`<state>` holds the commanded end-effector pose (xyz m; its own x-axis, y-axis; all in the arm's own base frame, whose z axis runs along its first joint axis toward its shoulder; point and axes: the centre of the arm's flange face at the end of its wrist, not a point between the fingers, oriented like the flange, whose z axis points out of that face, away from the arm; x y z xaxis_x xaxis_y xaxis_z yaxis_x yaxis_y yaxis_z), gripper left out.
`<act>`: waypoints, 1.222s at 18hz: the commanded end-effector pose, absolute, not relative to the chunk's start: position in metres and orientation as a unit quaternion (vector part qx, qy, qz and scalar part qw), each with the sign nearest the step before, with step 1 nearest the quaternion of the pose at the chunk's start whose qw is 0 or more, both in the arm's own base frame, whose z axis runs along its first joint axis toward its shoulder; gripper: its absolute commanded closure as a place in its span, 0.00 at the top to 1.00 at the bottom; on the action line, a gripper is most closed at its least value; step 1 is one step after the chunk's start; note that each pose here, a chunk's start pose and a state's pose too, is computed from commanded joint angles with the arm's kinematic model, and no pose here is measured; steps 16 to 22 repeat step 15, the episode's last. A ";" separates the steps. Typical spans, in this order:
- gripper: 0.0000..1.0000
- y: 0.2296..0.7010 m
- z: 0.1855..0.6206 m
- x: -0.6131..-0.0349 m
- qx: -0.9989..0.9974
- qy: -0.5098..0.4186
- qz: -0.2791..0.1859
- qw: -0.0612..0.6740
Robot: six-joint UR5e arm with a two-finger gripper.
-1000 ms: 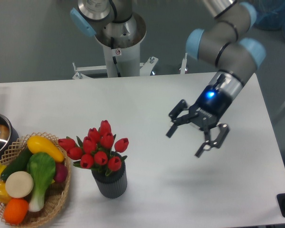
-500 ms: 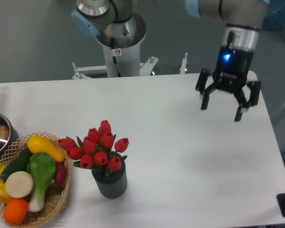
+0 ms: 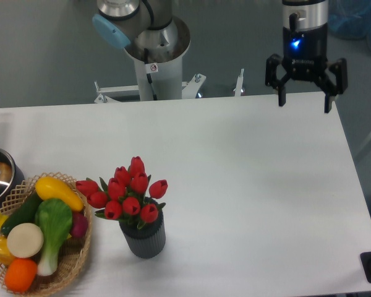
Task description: Insert the flowers into the vase
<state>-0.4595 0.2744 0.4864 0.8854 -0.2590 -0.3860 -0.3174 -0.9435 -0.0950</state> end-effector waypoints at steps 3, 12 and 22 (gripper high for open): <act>1.00 0.268 0.487 -0.456 -0.966 0.174 0.179 0.066; 1.00 0.266 0.488 -0.455 -0.966 0.173 0.179 0.067; 1.00 0.267 0.488 -0.455 -0.966 0.174 0.181 0.068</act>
